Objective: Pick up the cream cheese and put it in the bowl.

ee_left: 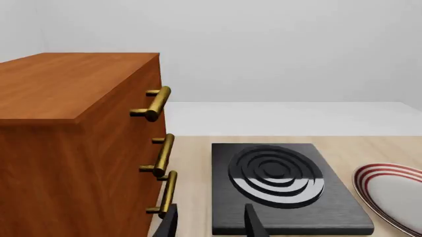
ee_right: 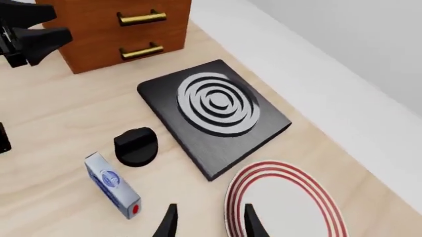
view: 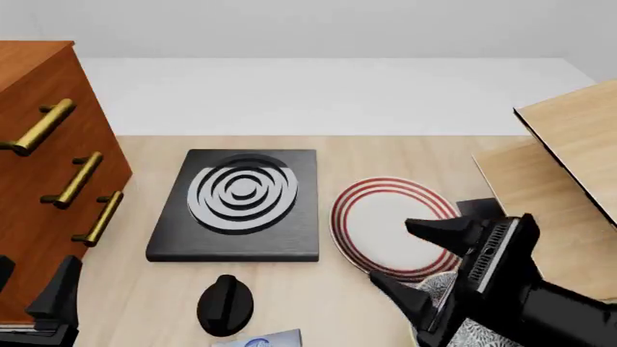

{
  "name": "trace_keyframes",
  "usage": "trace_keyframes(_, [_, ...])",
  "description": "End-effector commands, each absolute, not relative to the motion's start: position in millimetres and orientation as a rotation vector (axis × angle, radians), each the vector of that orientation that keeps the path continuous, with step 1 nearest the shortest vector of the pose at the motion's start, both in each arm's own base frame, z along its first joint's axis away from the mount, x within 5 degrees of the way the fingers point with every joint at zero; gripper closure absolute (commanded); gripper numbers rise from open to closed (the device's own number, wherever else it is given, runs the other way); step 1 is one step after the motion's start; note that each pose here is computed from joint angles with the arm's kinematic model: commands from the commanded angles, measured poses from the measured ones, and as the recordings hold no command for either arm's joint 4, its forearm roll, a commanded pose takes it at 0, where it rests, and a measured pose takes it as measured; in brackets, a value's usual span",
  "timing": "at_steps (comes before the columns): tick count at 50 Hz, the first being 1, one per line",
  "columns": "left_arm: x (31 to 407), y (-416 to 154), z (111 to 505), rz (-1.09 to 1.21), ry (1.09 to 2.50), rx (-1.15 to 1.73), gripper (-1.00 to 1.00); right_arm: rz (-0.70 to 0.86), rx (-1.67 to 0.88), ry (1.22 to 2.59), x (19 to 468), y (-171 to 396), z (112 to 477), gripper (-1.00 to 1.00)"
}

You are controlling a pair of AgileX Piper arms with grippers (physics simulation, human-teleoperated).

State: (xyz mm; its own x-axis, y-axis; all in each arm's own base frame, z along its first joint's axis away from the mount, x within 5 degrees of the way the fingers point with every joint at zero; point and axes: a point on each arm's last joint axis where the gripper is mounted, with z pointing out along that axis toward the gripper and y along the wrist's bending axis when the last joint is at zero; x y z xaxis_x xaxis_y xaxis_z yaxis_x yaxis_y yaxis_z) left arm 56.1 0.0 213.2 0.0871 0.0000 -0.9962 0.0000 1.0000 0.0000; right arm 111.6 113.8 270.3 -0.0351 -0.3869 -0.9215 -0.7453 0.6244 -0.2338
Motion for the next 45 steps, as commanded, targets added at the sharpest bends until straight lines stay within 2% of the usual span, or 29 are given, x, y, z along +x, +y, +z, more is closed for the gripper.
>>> trace_keyframes(1, [56, 0, 213, 0.0, 1.484, 0.0, -1.0, 0.424, -1.131, 1.662, 118, 158, 262, -1.0])
trace_keyframes(32, [56, 0, 213, 0.0, 1.484, 0.0, -1.0, 0.499, -1.465, 1.686, 111, 256, 228, -1.0])
trace_keyframes(45, [56, 0, 213, 0.0, 1.484, 0.0, -1.0, 0.5, -1.536, 1.704, 107, 279, 212, -1.0])
